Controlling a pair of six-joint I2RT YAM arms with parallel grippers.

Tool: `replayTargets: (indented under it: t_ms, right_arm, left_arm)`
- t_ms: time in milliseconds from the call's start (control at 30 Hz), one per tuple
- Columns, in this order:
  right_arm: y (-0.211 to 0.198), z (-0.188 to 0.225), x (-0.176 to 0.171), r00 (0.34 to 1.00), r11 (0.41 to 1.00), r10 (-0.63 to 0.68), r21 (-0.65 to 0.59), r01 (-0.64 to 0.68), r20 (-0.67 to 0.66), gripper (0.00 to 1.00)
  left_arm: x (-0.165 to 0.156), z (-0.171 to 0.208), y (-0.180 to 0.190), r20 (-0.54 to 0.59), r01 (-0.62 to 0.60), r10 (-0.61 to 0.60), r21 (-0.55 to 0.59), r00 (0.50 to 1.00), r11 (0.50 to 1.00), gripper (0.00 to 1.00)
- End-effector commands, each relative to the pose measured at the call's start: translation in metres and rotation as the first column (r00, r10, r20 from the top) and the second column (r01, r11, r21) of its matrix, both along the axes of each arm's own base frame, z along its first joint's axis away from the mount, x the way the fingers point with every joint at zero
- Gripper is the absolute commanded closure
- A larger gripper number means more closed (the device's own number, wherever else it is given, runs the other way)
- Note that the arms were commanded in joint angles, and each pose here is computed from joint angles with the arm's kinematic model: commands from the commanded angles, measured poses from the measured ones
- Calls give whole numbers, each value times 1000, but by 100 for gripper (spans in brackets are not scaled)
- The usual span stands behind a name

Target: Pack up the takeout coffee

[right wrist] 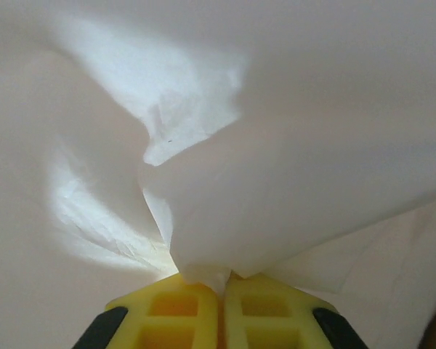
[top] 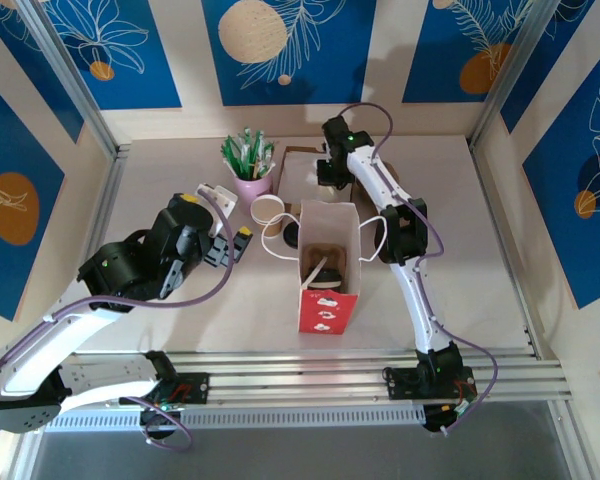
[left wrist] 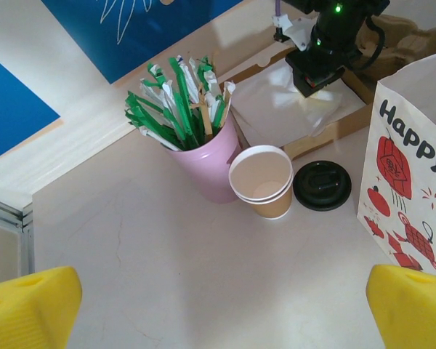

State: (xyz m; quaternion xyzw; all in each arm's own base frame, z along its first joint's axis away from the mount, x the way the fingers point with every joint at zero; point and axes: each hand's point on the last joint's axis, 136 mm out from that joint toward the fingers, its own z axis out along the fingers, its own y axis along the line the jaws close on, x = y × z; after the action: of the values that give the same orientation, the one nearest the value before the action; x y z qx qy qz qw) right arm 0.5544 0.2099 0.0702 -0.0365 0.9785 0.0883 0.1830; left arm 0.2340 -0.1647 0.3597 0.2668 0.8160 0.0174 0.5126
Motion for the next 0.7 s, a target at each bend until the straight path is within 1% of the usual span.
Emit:
replayTargets:
  t_ms: [0, 267, 467, 667]
  right_arm:
    - [2, 60, -2, 997, 998, 0, 64, -5, 77, 95]
    - [-3, 117, -13, 990, 990, -26, 140, 7, 137, 100]
    - [-19, 186, -28, 973, 977, -62, 212, 14, 222, 100]
    - [-32, 266, -66, 935, 965, -77, 260, -17, 347, 100]
  left_arm:
    - [-1, -4, 5, -6, -20, 20, 7, 1000, 1000, 0]
    - [-3, -5, 6, -9, -19, 19, -7, 1000, 1000, 0]
    - [-6, -9, 9, -9, -21, 21, -31, 1000, 999, 0]
    - [-6, -17, 7, -5, -17, 17, -43, 1000, 999, 0]
